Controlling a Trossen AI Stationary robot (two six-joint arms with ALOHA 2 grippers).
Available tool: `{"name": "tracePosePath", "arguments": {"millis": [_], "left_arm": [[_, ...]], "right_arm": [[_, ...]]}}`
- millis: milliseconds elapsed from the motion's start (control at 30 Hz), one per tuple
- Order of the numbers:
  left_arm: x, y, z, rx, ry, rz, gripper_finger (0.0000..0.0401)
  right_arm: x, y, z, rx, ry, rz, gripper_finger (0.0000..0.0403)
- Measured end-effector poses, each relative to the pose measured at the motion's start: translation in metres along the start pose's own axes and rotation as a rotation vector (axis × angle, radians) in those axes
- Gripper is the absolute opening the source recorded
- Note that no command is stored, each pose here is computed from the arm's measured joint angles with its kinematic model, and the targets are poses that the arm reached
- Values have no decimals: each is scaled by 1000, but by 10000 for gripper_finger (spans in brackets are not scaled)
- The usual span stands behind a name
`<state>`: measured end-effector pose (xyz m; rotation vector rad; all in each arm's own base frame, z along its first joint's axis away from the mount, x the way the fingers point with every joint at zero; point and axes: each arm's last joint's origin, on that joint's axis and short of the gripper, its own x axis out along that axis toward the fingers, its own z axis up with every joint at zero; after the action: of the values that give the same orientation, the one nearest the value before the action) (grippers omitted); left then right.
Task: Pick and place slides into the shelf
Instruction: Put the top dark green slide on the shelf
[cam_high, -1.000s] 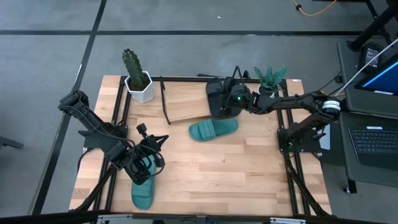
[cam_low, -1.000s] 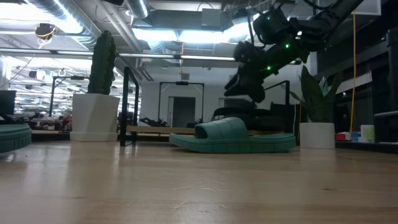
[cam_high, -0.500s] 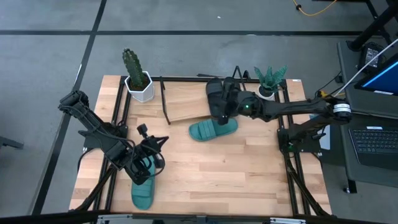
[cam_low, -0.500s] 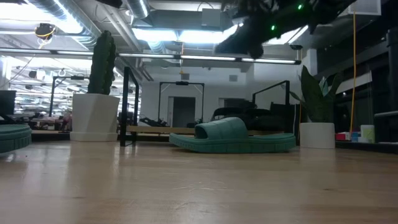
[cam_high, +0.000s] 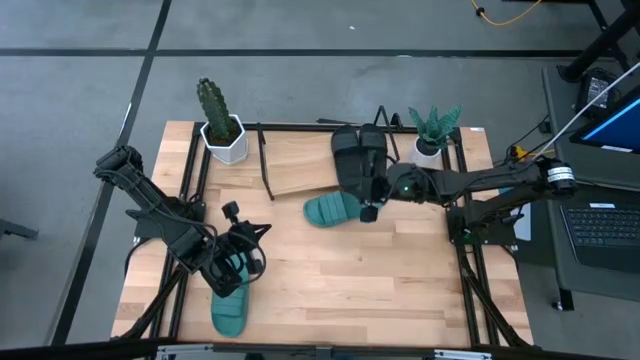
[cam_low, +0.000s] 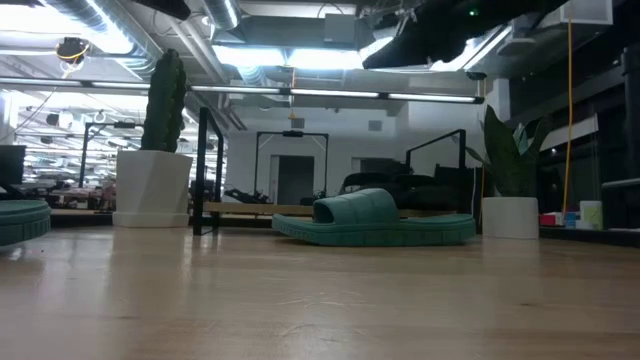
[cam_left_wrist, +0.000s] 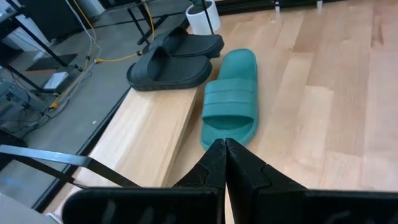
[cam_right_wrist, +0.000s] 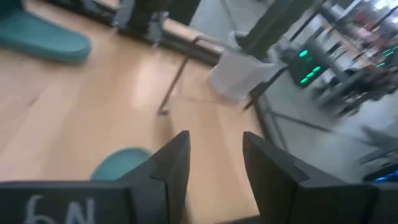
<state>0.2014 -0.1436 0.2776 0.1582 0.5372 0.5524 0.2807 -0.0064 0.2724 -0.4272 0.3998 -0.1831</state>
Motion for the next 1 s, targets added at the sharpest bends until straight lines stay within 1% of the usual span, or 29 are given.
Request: {"name": "tracePosePath", "arguments": {"millis": [167, 267, 400, 533, 733, 867, 1000], "left_arm": [[0, -1, -1, -16, 19, -19, 0], [-1, -2, -4, 11, 27, -29, 0], [3, -3, -22, 52, 45, -19, 0], [12, -4, -49, 11, 59, -2, 0], [27, -7, -86, -57, 48, -15, 0], [35, -7, -104, -95, 37, -35, 0], [40, -8, -115, -163, 7, -85, 0]], "right_arm": [[-2, 10, -9, 104, 101, 53, 149], [-2, 13, -12, 172, 140, 65, 149], [-3, 14, -17, 241, 191, 71, 149], [-4, 16, -20, 293, 232, 73, 149], [-3, 19, -26, 364, 223, 99, 149], [0, 26, -41, 420, 187, 105, 149], [1, 33, -60, 458, 115, 92, 149]]}}
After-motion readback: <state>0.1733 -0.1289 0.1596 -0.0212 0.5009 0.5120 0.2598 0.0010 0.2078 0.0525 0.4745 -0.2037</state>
